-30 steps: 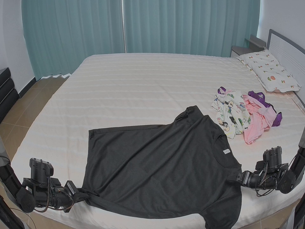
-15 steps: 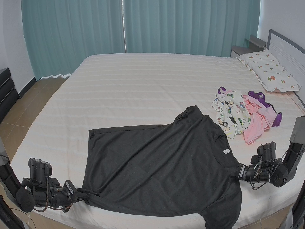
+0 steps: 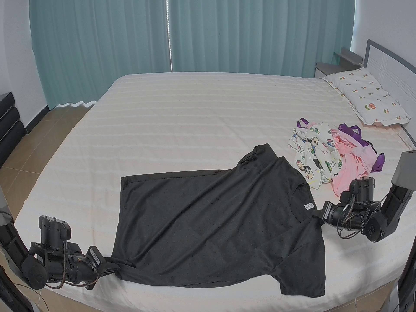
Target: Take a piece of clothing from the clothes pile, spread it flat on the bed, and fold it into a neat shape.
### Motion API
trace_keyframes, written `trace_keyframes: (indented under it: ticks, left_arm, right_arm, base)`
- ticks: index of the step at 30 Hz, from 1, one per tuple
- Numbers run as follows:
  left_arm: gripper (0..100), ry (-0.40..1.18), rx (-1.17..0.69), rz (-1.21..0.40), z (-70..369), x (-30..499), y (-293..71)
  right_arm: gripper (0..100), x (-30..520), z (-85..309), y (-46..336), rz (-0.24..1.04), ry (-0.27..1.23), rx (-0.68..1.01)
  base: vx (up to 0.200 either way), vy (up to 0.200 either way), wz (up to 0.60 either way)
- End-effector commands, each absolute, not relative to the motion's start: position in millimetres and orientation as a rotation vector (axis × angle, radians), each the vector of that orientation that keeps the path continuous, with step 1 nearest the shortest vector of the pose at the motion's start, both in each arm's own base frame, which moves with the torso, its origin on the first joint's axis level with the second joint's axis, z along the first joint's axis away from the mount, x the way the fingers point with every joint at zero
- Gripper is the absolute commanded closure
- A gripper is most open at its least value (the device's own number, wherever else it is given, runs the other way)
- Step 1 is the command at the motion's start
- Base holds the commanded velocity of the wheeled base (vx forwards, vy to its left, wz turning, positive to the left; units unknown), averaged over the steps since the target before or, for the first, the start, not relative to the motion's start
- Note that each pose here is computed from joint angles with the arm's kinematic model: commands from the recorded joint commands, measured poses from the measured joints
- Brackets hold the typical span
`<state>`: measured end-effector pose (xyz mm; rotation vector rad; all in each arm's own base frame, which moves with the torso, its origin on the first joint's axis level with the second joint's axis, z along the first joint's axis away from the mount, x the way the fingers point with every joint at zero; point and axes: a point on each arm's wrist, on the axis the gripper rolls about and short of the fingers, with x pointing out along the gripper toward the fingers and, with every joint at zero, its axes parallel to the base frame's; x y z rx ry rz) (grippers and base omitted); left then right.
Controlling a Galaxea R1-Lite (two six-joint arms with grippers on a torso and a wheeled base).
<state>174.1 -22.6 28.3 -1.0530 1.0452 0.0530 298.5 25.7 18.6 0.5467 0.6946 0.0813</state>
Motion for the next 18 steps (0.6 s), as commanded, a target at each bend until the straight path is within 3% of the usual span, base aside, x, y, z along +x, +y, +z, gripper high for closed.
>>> trace_keyframes:
  ticks: [1,9,18]
  left_arm:
    - [100,1.048,-1.053,0.052,28,174,-23]
    - [100,1.048,-1.051,0.052,28,174,-23]
    - [100,1.053,-1.048,0.055,27,174,-23]
  right_arm:
    - [0,307,6,28,0.088,0.688,0.547]
    - [0,281,22,15,0.061,0.636,0.58]
    - [0,221,26,21,0.121,0.836,0.581]
  base:
    - [0.0,0.0,0.0]
    - [0.0,0.0,0.0]
    - [0.0,0.0,0.0]
